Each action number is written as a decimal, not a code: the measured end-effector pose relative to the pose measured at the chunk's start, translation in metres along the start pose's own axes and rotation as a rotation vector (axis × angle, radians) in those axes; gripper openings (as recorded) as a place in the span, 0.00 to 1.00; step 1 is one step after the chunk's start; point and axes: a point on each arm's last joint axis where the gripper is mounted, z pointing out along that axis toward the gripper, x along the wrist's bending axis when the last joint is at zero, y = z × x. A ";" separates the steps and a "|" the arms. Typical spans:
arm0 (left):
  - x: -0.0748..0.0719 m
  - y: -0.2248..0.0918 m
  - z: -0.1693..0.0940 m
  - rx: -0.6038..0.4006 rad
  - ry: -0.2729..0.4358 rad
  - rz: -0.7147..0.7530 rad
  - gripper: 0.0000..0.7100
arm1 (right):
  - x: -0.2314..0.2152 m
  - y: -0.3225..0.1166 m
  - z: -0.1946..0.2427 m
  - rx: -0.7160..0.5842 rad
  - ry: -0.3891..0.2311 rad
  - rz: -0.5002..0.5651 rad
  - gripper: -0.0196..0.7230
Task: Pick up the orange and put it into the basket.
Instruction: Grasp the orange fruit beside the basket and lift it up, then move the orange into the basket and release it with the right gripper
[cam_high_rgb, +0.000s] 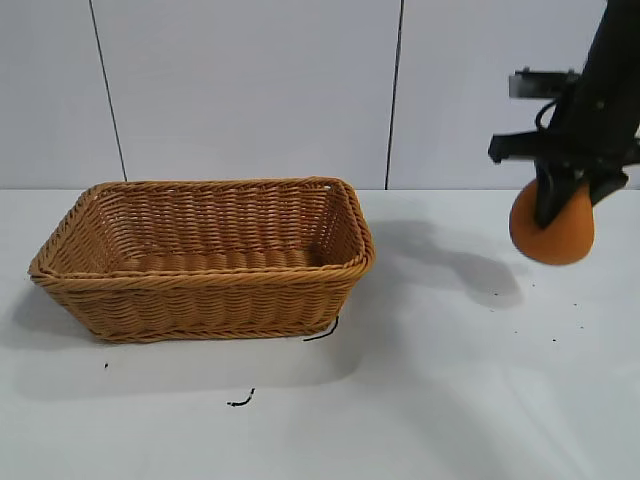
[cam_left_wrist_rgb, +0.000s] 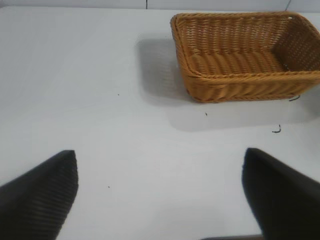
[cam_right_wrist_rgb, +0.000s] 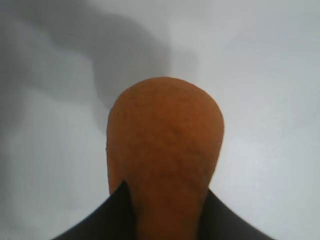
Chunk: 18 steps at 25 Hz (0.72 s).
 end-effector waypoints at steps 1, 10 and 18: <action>0.000 0.000 0.000 0.000 0.000 0.000 0.90 | 0.001 0.005 -0.014 -0.028 0.004 -0.002 0.23; 0.000 0.000 0.000 0.000 0.000 0.000 0.90 | 0.018 0.030 -0.068 -0.150 0.068 -0.012 0.23; 0.000 0.000 0.000 0.000 0.000 0.000 0.90 | 0.091 0.019 -0.070 -0.177 0.135 -0.155 0.23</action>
